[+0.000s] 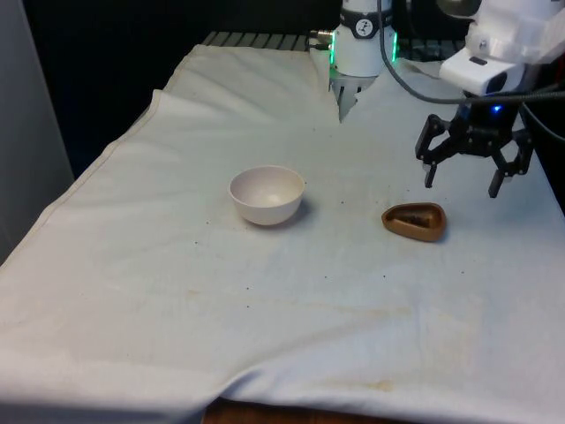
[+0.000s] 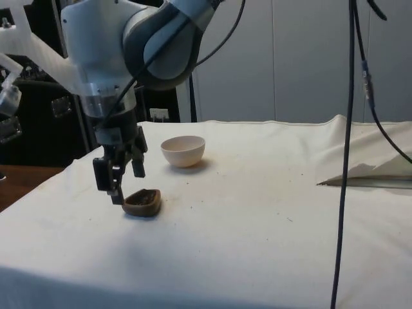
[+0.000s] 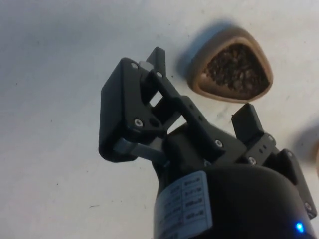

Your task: Pour the coffee beans from the cup into the bowl.

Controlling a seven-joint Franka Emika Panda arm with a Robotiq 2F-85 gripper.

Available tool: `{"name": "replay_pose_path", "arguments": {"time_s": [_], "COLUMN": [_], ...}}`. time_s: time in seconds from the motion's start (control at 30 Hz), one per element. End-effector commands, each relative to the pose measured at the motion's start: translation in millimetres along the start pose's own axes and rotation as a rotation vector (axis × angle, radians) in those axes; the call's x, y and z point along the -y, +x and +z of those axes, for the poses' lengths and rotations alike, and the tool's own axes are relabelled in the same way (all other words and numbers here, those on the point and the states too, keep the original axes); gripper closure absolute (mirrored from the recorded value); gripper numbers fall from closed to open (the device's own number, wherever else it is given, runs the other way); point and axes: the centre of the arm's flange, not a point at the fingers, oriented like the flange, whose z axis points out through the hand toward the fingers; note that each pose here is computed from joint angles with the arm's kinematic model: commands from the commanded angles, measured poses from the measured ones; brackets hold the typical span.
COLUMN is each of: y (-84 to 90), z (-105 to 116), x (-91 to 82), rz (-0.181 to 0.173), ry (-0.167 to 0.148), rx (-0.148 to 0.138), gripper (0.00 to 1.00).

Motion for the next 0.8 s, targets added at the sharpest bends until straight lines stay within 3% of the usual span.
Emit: {"name": "replay_pose_path", "arguments": {"time_s": [0.0, 0.27, 0.57, 0.6, 0.63, 0.77], "y": [1.2, 0.8, 2.7, 1.1, 2.9, 5.3], "z": [2, 11, 31, 28, 33, 40], "x": [1.2, 3.3, 4.6, 5.2, 3.9, -1.5], "rz": [0.004, 0.003, 0.003, 0.004, 0.004, 0.005], "ry": [-0.001, 0.005, 0.022, 0.016, 0.024, 0.029], "rx": [-0.008, 0.008, -0.004, 0.007, -0.005, -0.007], "gripper": [0.0, 0.0, 0.0, 0.0, 0.0, 0.0]}}
